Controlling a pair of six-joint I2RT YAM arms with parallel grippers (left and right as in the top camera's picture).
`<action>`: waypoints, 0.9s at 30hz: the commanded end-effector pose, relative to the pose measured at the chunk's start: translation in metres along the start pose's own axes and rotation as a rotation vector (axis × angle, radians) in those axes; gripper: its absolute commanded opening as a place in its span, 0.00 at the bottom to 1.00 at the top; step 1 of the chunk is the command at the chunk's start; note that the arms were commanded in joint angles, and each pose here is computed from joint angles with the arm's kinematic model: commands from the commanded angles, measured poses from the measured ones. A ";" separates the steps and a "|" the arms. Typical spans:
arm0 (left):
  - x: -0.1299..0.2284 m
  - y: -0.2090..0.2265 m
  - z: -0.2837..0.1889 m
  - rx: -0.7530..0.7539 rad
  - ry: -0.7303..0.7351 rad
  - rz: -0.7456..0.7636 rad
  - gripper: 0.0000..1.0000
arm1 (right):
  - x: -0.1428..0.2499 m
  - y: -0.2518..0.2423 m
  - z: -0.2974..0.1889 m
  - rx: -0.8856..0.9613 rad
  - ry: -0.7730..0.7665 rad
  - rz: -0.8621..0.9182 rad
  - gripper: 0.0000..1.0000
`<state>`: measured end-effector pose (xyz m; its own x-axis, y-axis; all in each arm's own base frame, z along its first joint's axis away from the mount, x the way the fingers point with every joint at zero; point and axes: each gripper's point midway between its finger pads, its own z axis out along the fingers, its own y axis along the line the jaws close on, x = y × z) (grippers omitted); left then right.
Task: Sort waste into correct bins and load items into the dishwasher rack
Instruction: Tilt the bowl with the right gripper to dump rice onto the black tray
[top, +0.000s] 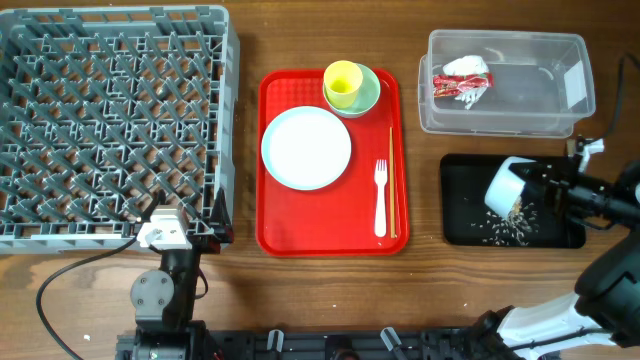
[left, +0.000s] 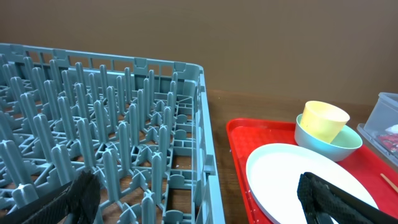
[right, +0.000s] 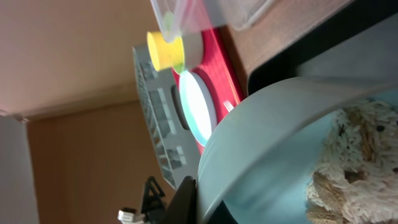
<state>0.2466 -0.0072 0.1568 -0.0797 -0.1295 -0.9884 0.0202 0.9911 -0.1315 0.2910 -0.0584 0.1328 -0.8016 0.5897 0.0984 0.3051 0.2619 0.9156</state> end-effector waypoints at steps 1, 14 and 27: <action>0.001 0.001 0.000 -0.006 0.003 0.016 1.00 | -0.006 0.012 -0.009 -0.079 -0.051 0.007 0.04; 0.001 0.001 0.000 -0.006 0.003 0.016 1.00 | -0.005 0.018 -0.013 -0.121 -0.062 0.047 0.04; 0.001 0.001 0.000 -0.006 0.003 0.016 1.00 | -0.025 0.026 -0.020 -0.201 -0.125 0.104 0.04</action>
<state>0.2466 -0.0072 0.1568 -0.0797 -0.1295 -0.9884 0.0202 0.9911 -0.1315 0.3014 -0.0764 0.1523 -0.7156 0.6795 0.1619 0.2961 0.0852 0.9513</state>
